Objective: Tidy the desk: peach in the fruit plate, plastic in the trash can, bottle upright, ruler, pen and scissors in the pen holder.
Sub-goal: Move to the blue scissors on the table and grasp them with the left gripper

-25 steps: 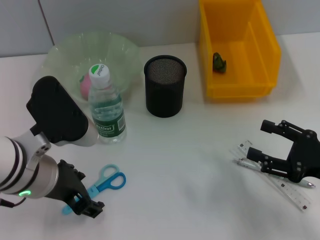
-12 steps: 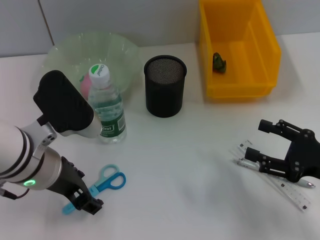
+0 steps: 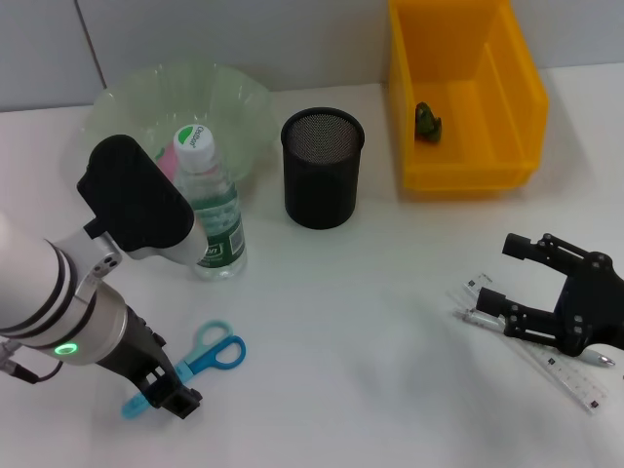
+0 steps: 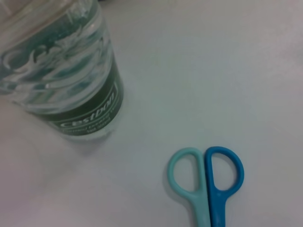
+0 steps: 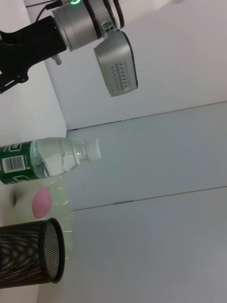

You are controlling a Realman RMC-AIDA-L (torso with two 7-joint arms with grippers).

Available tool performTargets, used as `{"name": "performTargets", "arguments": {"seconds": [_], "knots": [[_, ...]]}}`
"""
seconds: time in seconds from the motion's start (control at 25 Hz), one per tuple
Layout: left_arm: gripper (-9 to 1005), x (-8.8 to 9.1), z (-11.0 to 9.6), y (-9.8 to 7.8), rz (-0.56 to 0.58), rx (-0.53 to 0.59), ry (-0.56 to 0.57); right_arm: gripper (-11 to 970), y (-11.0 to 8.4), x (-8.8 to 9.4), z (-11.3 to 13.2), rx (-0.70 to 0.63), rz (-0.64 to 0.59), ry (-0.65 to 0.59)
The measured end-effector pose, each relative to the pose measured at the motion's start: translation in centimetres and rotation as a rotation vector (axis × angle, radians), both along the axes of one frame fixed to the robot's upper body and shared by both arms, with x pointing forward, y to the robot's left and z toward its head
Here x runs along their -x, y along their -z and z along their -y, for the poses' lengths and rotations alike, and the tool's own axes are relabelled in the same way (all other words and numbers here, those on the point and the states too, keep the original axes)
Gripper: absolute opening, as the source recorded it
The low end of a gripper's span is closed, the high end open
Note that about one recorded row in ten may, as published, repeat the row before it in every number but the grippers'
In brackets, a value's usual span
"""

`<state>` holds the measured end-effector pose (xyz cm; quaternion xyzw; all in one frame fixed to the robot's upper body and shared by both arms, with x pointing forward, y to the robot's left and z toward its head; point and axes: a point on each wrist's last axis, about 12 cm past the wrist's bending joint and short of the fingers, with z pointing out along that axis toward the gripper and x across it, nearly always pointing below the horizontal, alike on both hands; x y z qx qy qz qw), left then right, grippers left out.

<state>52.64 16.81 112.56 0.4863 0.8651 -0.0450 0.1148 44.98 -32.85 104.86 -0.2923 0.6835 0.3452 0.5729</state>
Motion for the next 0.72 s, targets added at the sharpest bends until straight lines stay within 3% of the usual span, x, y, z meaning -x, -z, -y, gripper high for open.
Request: {"name": "performTargets", "arguments": {"seconds": [0.72], "knots": [[811, -0.10, 0.76, 0.00, -0.020, -0.031, 0.009, 832, 0.15, 0.28, 0.13, 0.002, -0.005, 0.006]]}}
